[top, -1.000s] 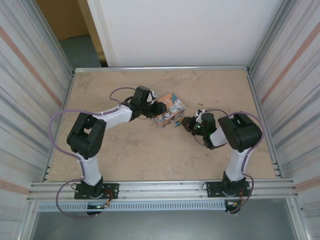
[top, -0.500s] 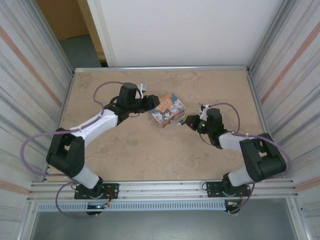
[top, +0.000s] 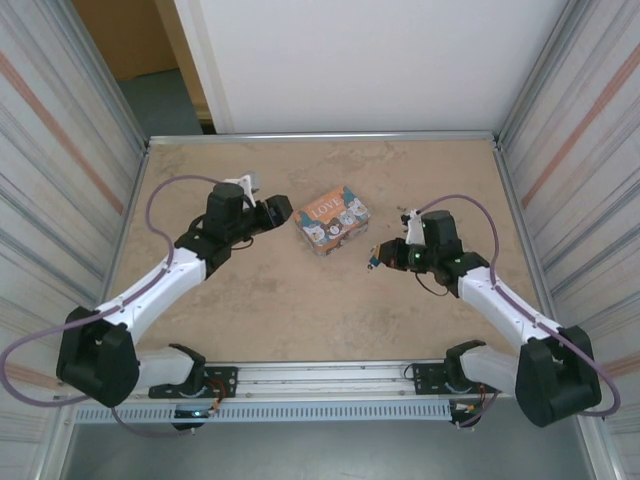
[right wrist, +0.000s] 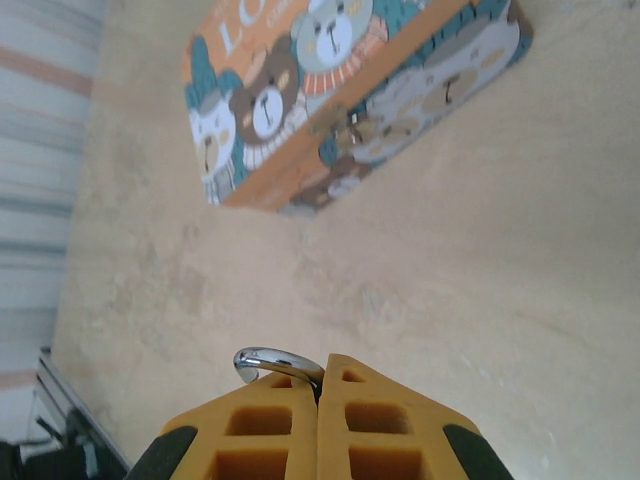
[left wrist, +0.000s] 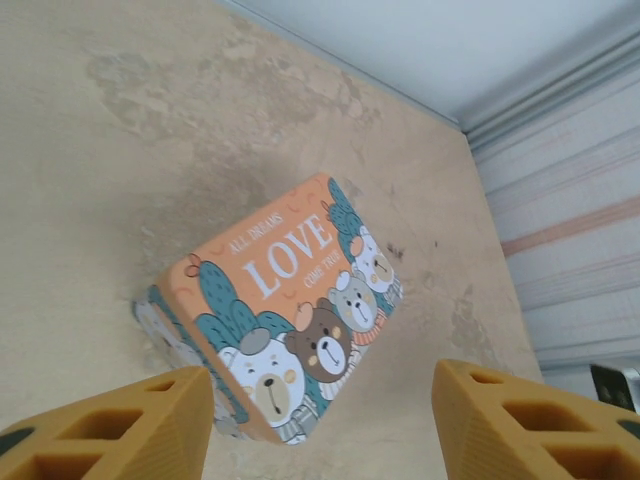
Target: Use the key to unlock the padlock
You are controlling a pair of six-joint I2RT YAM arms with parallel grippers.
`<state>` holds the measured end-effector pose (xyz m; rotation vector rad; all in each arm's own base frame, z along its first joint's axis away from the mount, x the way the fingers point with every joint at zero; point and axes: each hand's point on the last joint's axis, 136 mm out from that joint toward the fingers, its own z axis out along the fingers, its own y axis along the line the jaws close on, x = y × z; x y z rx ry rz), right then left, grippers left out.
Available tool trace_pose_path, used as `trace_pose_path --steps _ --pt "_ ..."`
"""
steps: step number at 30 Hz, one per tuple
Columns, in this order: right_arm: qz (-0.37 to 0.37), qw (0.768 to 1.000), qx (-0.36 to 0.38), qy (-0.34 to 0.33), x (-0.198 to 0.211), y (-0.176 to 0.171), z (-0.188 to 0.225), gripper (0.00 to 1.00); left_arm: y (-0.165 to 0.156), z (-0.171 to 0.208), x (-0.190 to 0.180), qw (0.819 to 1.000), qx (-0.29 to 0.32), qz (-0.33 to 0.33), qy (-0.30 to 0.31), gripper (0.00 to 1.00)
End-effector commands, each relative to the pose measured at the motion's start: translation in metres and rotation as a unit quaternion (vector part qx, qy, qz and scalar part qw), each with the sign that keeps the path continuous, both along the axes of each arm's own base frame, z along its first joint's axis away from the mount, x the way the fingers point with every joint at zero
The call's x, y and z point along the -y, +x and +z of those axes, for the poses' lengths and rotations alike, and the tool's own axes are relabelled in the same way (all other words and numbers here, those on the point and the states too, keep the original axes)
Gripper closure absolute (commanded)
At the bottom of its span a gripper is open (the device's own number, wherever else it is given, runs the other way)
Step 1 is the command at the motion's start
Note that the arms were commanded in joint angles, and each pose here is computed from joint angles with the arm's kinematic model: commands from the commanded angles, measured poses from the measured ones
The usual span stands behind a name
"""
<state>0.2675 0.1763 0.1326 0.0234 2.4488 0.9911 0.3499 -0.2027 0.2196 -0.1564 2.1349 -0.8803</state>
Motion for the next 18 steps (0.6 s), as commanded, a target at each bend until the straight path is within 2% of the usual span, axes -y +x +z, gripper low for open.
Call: trace_pose_path --steps 1,9,18 --pt "0.054 0.997 -0.038 -0.038 0.003 -0.037 -0.004 1.00 0.001 0.010 -0.021 0.999 0.034 0.039 0.014 0.38" --pt "0.098 0.989 -0.070 -0.084 0.000 -0.071 -0.010 1.00 -0.005 0.013 -0.043 0.996 0.041 0.072 0.015 0.36" --pt "0.142 0.979 -0.092 -0.113 -0.016 -0.089 -0.024 1.00 -0.009 0.014 -0.046 0.996 0.041 0.075 0.013 0.36"
